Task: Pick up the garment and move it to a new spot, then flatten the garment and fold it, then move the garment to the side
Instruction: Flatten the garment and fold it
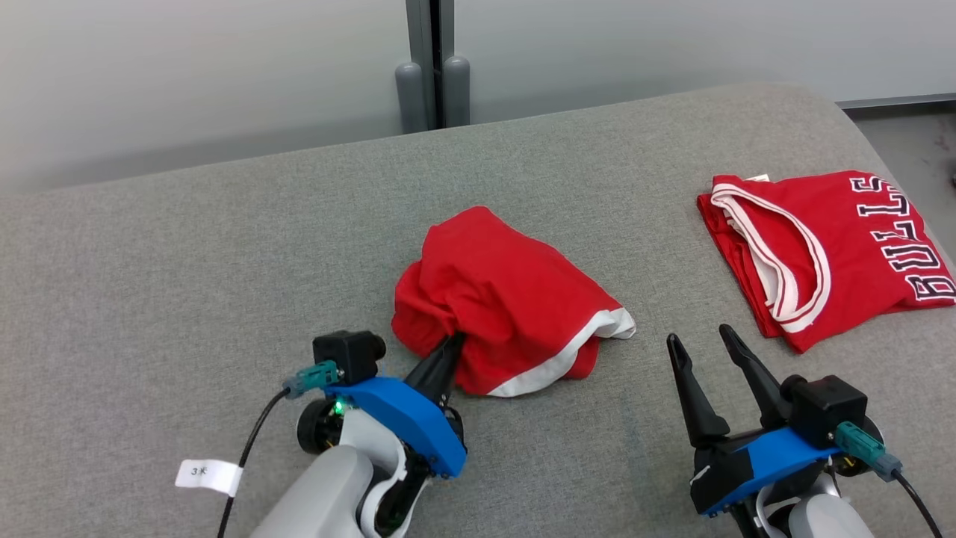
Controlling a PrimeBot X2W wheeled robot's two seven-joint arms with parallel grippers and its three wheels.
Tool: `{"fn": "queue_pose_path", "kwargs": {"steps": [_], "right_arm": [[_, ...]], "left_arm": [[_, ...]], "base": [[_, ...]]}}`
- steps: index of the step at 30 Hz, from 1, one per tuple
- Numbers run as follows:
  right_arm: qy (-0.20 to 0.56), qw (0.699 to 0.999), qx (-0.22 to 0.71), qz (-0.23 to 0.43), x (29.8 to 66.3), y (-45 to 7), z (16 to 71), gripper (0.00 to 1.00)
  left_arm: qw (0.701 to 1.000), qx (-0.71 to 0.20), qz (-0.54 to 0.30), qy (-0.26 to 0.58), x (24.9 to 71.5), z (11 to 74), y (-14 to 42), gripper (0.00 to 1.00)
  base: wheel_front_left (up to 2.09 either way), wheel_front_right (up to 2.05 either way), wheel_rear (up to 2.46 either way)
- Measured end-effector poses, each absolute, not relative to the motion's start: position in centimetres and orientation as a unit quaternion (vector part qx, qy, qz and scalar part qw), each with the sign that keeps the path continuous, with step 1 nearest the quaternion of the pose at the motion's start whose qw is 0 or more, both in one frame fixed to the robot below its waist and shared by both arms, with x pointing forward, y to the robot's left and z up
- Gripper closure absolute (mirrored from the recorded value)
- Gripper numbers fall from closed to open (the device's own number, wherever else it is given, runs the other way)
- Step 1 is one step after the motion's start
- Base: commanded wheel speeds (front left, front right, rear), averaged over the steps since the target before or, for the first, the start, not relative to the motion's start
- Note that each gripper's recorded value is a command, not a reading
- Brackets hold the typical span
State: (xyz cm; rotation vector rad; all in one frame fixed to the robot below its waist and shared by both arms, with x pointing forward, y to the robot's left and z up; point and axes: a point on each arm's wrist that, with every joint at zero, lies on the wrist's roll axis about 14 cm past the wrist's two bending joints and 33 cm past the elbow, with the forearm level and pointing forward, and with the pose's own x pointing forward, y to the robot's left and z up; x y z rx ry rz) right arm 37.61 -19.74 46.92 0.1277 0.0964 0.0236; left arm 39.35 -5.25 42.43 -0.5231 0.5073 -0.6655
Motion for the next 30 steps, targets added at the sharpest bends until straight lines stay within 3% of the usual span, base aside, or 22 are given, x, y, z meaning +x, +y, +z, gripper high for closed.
{"fn": "queue_pose_path", "kwargs": {"steps": [8,14,18,22,26,30], "right_arm": [[0.038,0.997,0.063,0.010,37.6,-20.0,47.6,0.00],[0.030,0.997,0.064,0.014,37.6,-19.8,48.1,0.00],[0.030,0.997,0.065,0.016,37.6,-19.6,48.1,0.00],[0.031,0.997,0.066,0.016,37.8,-19.5,48.0,0.00],[0.036,0.997,0.069,0.022,38.2,-19.0,47.5,0.00],[0.042,0.996,0.073,0.033,38.8,-18.1,47.0,0.00]], "left_arm": [[0.891,-0.210,-0.392,0.098,42.8,52.0,-7.8,1.00],[0.866,-0.186,-0.465,-0.003,42.3,60.0,-11.3,1.00],[0.845,-0.219,-0.486,-0.037,41.4,62.9,-12.2,1.00],[0.855,-0.208,-0.474,-0.018,42.1,61.2,-11.3,1.00],[0.905,-0.144,-0.392,0.080,44.2,52.7,-6.0,1.00],[0.928,-0.096,-0.320,0.165,44.4,46.2,-0.6,1.00]], "base": [[0.00,0.00,0.00],[0.00,0.00,0.00],[0.00,0.00,0.00],[0.00,0.00,0.00],[0.00,0.00,0.00],[0.00,0.00,0.00]]}}
